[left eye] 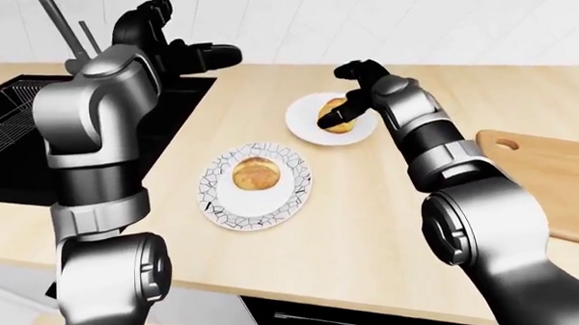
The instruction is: Place all breads on the cutting board.
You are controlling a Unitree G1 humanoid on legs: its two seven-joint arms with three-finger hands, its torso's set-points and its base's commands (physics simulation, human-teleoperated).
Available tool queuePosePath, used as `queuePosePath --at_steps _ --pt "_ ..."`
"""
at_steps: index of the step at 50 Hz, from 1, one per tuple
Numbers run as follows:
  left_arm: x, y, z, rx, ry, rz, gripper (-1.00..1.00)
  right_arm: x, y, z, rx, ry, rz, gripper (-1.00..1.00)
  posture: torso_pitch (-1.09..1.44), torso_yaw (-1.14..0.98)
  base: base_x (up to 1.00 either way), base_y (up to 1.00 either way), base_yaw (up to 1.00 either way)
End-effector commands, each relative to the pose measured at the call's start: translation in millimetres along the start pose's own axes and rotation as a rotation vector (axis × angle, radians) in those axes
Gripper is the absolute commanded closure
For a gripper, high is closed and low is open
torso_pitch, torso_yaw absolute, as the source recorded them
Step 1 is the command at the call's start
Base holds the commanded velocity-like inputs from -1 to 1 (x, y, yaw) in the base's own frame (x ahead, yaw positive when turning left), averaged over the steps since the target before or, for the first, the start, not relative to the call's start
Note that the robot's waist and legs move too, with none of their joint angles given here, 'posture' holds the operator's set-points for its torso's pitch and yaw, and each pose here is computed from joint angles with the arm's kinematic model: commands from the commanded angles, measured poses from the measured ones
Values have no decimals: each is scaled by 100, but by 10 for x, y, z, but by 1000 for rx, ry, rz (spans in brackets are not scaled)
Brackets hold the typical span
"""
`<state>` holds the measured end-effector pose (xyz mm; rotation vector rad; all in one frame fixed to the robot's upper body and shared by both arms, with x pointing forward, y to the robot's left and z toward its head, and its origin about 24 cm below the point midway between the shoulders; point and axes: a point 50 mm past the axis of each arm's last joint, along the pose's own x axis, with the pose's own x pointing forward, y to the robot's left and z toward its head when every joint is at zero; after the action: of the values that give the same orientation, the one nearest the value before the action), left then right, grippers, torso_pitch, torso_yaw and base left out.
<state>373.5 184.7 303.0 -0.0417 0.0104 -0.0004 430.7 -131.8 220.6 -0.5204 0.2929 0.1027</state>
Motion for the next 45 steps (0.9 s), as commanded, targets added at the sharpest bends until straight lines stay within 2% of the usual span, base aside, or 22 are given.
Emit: queuePosePath --at_steps 1,20,24,26,27,39,45 --pt "-68 -18 241 0 -106 -8 -100 -80 -99 277 -22 -109 -42 -65 0 0 0 0 0" --pt "-74 -18 231 -5 -106 -11 -100 -22 -28 157 -90 -104 -78 -62 0 0 0 0 0" --pt "-72 -18 227 -7 -105 -11 -100 -22 -16 164 -96 -105 -76 -51 0 0 0 0 0" --pt "-64 -16 219 -7 -105 -12 -100 -24 -14 172 -97 -106 -75 -32 0 0 0 0 0" --pt "-69 -21 229 -8 -106 -12 -100 -23 -12 168 -96 -106 -75 -15 0 0 0 0 0" --pt "-63 -38 191 -11 -101 -16 -100 -19 17 172 -100 -109 -71 -7 0 0 0 0 0" --pt "-67 -45 193 -12 -101 -17 -100 -15 38 175 -160 -119 -98 -5 0 0 0 0 0"
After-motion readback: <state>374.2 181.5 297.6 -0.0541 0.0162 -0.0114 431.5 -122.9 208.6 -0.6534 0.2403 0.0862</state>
